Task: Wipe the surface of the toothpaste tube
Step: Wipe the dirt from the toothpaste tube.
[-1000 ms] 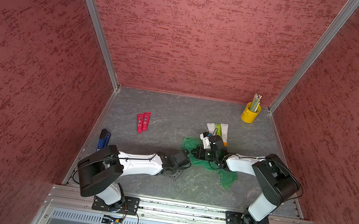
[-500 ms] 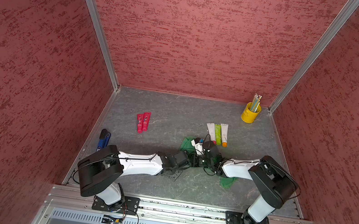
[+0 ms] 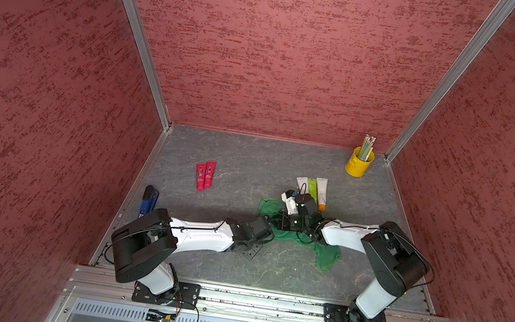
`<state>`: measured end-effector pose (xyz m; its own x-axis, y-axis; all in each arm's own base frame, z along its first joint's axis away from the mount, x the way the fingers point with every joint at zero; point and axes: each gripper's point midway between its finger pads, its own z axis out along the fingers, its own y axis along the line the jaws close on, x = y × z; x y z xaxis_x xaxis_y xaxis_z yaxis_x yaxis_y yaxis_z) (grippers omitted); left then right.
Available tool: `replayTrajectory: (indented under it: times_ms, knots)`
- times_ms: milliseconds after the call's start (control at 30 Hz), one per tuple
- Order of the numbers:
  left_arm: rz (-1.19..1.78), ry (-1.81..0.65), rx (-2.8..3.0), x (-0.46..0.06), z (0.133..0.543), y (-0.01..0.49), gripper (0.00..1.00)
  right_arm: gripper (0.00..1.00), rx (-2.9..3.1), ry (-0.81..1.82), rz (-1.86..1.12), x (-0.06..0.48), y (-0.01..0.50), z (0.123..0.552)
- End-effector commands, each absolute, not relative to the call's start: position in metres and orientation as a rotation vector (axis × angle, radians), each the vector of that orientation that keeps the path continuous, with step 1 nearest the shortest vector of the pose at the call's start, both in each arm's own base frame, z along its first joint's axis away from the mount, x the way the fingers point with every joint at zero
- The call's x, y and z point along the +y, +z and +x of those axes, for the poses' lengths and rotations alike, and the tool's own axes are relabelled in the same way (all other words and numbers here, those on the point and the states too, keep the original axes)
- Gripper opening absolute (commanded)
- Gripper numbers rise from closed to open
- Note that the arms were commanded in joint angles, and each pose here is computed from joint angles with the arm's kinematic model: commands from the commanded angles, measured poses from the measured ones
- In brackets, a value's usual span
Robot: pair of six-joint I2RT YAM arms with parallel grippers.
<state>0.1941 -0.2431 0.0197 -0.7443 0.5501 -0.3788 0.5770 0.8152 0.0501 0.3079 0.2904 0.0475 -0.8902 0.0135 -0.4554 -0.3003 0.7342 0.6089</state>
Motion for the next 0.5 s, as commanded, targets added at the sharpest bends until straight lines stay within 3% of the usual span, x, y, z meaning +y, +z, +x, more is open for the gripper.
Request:
replayTrajectory:
  times_ms: [0, 133, 467]
  knots:
    - [0.857, -0.134, 2.597, -0.253, 0.197, 0.025, 0.05, 0.00, 2.513, 0.812, -0.196, 0.273, 0.046, 0.325]
    - [0.859, -0.129, 2.603, -0.253, 0.197, 0.023, 0.05, 0.00, 2.532, 0.935, -0.264, 0.291, 0.042, 0.308]
    - [0.818, -0.130, 2.636, -0.248, 0.202, 0.021, 0.05, 0.00, 2.613, 1.331, -0.535, 0.338, 0.038, 0.194]
